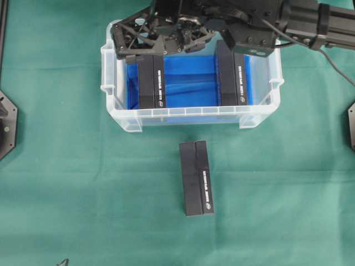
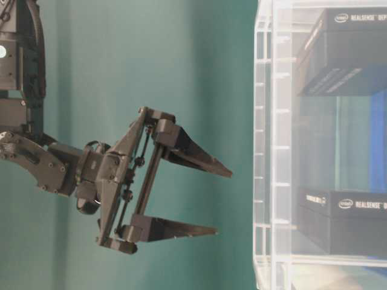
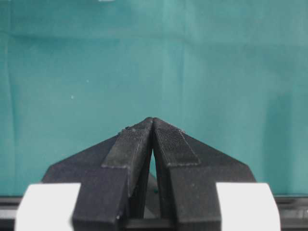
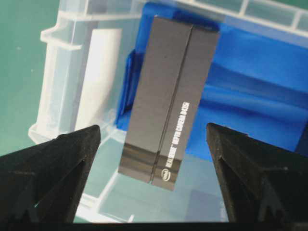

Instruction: Take the box out of the case with the right arm.

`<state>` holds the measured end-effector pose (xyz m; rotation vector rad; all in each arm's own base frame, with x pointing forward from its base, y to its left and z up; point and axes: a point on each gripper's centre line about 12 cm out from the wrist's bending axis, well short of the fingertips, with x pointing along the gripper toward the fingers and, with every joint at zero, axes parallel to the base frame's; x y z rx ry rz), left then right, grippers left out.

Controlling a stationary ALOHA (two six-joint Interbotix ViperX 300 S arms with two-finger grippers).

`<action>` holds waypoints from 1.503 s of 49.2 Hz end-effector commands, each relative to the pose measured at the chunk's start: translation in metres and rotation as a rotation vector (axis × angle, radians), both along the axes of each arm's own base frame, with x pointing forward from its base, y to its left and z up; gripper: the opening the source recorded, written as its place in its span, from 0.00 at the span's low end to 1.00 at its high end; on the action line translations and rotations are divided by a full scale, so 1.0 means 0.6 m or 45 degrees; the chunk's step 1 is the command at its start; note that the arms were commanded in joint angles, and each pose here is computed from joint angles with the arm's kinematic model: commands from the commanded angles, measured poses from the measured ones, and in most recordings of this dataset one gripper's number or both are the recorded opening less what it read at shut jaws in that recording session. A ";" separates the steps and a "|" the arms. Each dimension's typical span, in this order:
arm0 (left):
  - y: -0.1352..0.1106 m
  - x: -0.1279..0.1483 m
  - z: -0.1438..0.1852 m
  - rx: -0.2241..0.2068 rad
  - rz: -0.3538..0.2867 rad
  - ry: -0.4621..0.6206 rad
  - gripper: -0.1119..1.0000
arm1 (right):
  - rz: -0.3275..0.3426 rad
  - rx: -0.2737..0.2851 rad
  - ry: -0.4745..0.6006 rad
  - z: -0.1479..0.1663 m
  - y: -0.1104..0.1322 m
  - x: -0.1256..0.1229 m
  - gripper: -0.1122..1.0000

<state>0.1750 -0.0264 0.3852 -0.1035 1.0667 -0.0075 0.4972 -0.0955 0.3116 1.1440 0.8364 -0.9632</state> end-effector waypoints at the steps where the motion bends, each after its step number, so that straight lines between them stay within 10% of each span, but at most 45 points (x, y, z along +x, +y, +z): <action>1: -0.001 0.001 0.006 0.001 -0.005 -0.018 0.10 | 0.005 -0.003 -0.059 0.030 0.005 -0.002 0.92; 74: -0.001 0.000 0.006 0.001 -0.006 -0.020 0.10 | -0.012 0.002 -0.077 0.012 0.005 0.013 0.95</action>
